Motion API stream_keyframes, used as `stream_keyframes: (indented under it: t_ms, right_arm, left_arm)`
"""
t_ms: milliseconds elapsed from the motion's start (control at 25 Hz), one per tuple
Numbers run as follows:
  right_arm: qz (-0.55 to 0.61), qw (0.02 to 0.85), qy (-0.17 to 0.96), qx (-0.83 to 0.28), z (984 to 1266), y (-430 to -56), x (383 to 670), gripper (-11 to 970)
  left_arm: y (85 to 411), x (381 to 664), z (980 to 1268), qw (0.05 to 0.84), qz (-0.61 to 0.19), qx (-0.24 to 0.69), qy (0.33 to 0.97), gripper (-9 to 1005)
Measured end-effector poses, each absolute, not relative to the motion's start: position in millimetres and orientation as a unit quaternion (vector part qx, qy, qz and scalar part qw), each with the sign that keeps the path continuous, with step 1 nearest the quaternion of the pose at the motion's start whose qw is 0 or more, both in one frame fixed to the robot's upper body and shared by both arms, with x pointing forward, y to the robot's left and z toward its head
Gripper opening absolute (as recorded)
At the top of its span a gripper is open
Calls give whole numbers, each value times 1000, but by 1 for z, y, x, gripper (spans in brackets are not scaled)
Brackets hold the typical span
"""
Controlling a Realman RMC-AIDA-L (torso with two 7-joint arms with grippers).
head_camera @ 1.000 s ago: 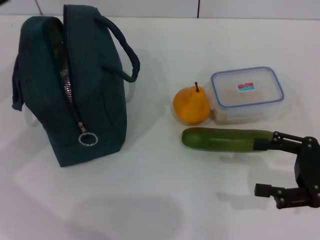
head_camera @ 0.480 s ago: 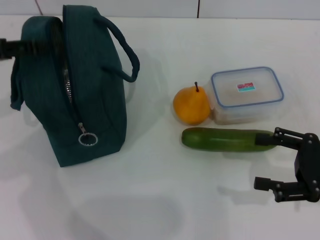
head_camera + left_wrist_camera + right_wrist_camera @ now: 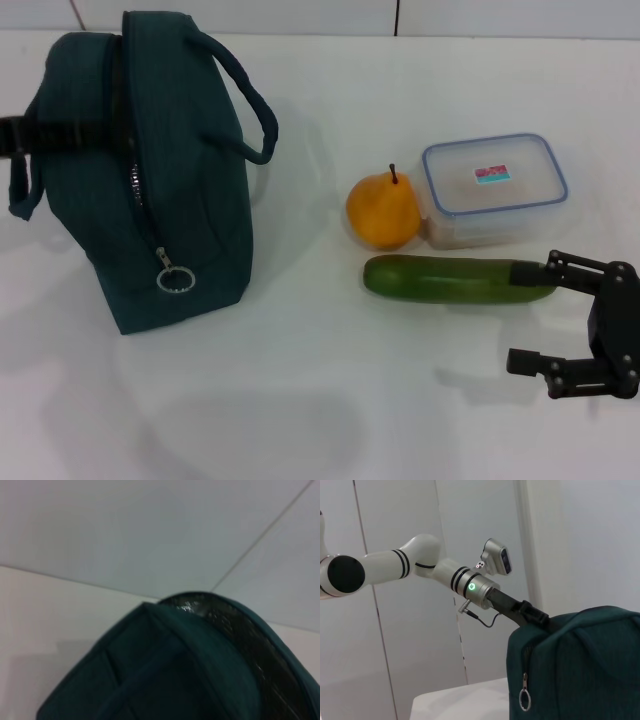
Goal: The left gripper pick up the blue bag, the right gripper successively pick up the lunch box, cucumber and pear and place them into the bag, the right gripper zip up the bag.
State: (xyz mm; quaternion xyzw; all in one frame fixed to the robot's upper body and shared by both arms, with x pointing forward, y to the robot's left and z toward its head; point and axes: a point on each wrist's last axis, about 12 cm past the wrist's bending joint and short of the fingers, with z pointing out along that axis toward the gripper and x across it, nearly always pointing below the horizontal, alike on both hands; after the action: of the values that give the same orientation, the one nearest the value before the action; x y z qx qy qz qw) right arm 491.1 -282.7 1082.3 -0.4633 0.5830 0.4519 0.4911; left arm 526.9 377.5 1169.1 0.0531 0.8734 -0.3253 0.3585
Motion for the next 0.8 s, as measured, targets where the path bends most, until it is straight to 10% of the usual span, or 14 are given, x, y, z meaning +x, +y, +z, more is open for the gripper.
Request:
stream_keyframes:
  t_ms: [800]
  right_arm:
    - [444, 496, 586, -462, 1084, -284, 494, 874]
  left_arm:
    - [368, 525, 1168, 332, -348, 76, 873, 172]
